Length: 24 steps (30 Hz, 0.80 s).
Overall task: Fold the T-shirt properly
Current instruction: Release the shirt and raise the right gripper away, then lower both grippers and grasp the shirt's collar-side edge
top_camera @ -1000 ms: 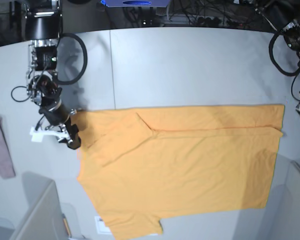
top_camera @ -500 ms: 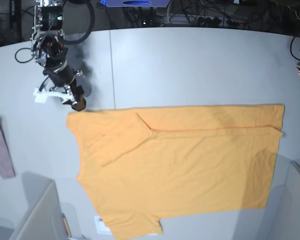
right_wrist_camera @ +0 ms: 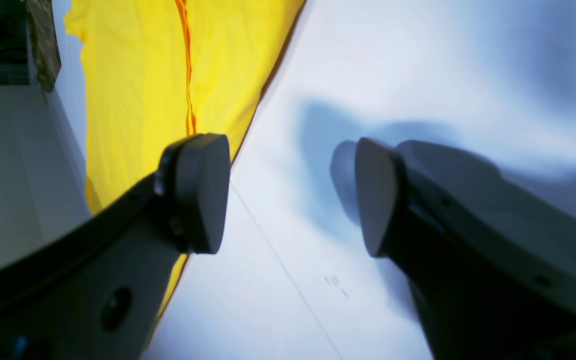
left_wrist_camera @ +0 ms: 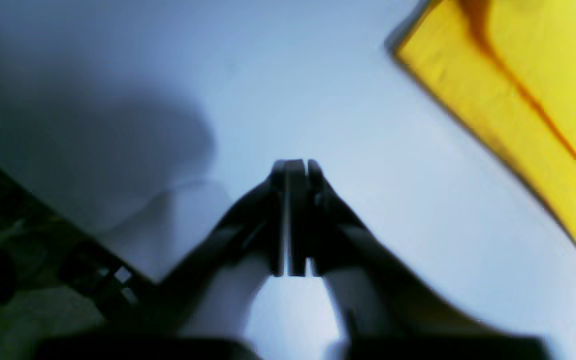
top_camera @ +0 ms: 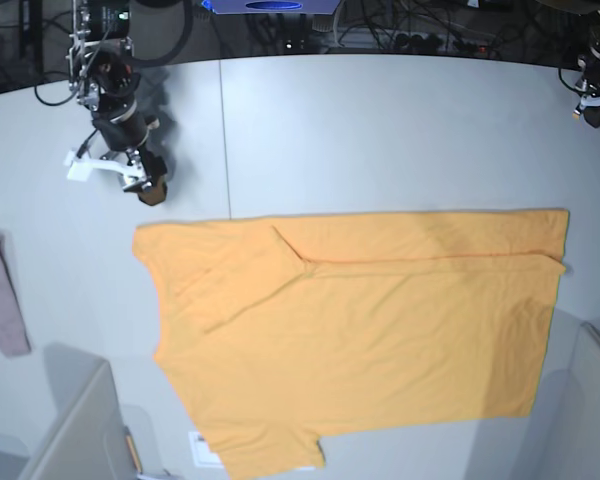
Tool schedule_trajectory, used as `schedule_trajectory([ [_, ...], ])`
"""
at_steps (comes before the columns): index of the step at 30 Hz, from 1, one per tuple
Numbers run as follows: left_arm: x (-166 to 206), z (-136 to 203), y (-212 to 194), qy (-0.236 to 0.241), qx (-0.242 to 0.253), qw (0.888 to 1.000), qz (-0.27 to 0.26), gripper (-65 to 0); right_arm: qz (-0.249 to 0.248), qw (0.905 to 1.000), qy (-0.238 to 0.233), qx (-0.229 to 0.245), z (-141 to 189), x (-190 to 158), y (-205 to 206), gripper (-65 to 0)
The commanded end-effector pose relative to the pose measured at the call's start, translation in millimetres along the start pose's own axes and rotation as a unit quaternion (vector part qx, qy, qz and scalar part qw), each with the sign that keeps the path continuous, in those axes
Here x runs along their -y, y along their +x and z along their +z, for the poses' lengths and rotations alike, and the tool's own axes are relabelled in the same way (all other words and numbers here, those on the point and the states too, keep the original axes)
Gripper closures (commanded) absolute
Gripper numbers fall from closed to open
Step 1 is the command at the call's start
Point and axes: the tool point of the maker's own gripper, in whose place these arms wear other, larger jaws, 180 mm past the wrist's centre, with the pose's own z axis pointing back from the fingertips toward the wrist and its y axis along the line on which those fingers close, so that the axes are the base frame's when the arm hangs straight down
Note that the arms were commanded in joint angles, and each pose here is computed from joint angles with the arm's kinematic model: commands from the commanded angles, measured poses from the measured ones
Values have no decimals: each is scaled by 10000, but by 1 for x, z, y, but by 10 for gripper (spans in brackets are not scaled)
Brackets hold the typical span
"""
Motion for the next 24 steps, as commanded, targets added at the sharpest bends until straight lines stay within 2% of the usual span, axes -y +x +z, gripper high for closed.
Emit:
schedule_trajectory([
  [1, 2, 3, 17, -54, 231, 9997, -73, -125, 22, 9998, 118, 148, -1, -6, 10, -377],
  [4, 1, 3, 16, -41, 223, 9997, -74, -375, 7, 9999, 61, 93, -6, -2, 8, -384],
  [6, 1, 3, 16, -41, 223, 9997, -74, -507, -131, 9999, 60, 55, -13, -4, 2, -410],
  [8, 2, 3, 16, -46, 229, 9997, -71, -612, -262, 9996, 24, 60, -24, -4, 2, -437],
  [9, 2, 3, 16, -46, 229, 9997, -71, -645, -278, 9996, 23, 36, -29, -5, 2, -446],
  [16, 6, -6, 22, -108, 316, 9994, 66, -650, -403, 9991, -91, 80, -57, -6, 12, -444],
  [21, -8, -19, 27, 13, 454, 9974, 564, -650, -466, 9987, -182, 69, -68, -4, 14, -365],
  [24, -7, -25, 29, -2, 487, 9966, 663, -650, -511, 9983, -265, 46, -74, 0, 14, -347],
])
